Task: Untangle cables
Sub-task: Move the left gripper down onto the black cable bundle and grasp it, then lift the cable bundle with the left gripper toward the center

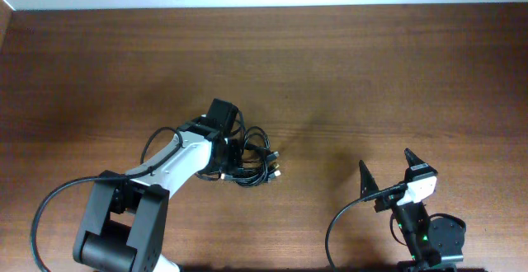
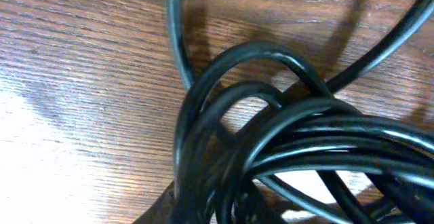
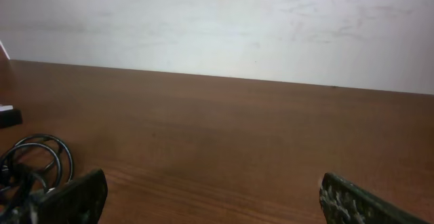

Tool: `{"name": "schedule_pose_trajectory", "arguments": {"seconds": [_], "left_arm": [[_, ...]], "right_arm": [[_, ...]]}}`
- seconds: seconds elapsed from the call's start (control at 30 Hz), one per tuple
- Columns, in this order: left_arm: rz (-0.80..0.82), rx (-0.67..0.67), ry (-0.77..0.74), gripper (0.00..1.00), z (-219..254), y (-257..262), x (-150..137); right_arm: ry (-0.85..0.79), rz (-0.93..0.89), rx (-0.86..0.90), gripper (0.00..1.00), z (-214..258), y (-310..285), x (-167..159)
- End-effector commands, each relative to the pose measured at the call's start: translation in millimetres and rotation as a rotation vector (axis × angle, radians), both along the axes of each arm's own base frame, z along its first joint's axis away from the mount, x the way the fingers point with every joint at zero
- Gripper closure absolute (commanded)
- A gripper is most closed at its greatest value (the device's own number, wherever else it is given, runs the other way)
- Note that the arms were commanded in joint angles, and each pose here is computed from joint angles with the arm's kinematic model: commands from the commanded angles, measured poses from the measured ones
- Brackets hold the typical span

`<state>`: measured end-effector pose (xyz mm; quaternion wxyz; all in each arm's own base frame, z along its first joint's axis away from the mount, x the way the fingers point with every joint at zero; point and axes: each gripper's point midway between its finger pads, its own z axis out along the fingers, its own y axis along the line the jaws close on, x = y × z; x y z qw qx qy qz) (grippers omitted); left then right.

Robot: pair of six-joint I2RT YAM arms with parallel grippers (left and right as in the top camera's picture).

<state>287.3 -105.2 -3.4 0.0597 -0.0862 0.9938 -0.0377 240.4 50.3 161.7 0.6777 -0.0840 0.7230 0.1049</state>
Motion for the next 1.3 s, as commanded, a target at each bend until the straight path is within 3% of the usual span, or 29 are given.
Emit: {"name": "schedule_pose_trajectory", "arguments": {"seconds": [0.0,0.3,0.47,0.57,0.9,1.17,1.27], "left_arm": [[0.001,0.031,0.091,1.0,-21.3,8.6,-25.0],[-0.148,-0.11,0.096,1.0,-11.6,-18.7,-24.9],[-0.41,-0.418,-0.008,1.0,40.3,-71.7,-24.0],[-0.455,-0.545,-0.083,1.0,76.5,-89.0,-25.9],[-0.52,-0.605,-0.29,1.0,144.7,-94.0,-28.8],[-0.523,-0.61,-0.303,1.0,150.5,-93.7,-31.0],[-0.516,-0.608,-0.274,1.0,147.5,-91.9,-36.1]], "right_arm": [[0.001,-0.006,0.002,0.01,-1.7,-0.7,-0.2],[0.001,-0.006,0.002,0.01,-1.7,-0.7,-0.2],[0.001,-0.006,0.002,0.01,-1.7,-0.7,-0.2],[0.001,-0.006,0.002,0.01,-1.7,-0.7,-0.2],[0.001,-0.006,0.002,0.01,-1.6,-0.7,-0.2],[-0.028,-0.003,0.015,0.01,6.1,-0.1,0.0],[-0.073,0.015,0.137,0.01,27.2,2.8,-1.5]]}}
